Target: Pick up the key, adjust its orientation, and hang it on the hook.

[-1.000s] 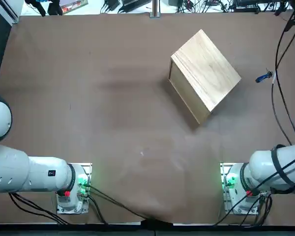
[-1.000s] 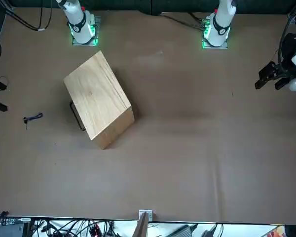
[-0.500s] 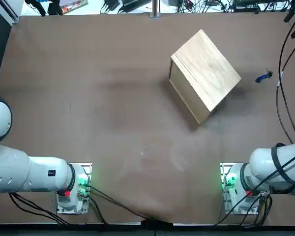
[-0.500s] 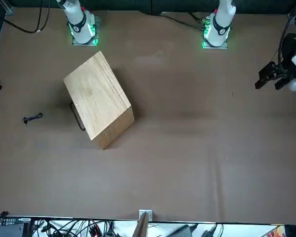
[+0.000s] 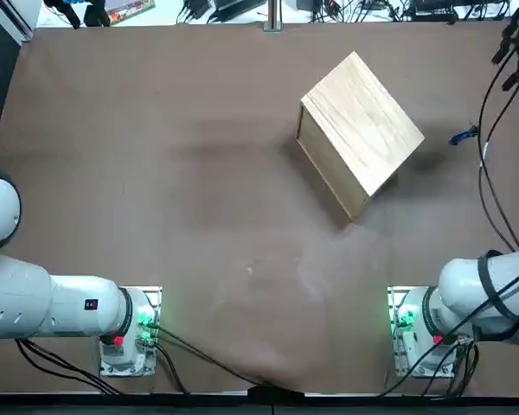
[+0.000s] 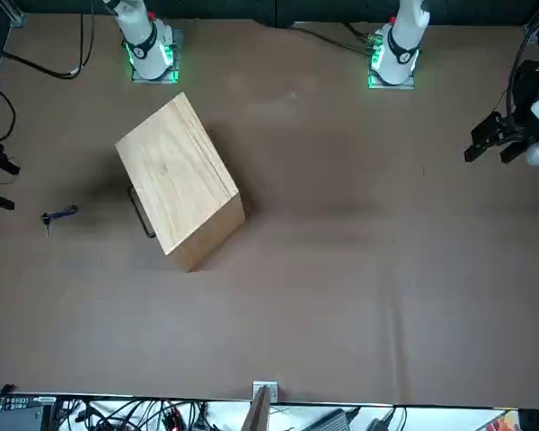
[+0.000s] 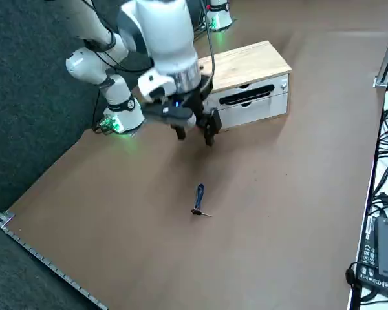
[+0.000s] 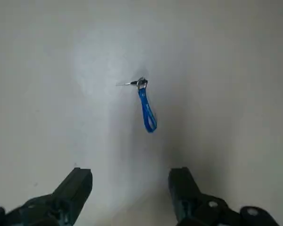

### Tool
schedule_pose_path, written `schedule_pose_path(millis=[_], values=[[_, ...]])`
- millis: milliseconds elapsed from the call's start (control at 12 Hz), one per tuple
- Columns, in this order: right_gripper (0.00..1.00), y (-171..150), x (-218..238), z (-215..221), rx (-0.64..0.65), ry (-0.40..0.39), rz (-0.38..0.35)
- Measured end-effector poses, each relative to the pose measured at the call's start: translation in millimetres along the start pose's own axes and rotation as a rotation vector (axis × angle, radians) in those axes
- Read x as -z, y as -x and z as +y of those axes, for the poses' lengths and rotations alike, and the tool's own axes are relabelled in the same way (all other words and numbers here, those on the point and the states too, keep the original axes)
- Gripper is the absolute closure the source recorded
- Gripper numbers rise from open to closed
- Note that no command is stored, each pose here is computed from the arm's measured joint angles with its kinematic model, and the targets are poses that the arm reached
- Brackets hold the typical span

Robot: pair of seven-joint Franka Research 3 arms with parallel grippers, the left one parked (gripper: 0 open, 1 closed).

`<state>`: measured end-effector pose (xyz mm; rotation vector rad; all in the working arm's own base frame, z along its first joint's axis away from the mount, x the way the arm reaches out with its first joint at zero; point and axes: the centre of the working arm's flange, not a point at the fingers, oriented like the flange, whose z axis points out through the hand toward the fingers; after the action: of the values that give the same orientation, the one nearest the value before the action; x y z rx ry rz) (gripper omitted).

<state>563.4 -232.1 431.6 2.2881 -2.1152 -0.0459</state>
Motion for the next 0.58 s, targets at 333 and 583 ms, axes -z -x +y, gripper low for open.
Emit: schedule_pose_path(millis=[333, 583], values=[[0.0, -18.2, -67.1, 16.0, 0.056, 0.0, 0.0], [0.0, -31.0, -107.4, 20.5, 0.081, -0.002, 0.001]])
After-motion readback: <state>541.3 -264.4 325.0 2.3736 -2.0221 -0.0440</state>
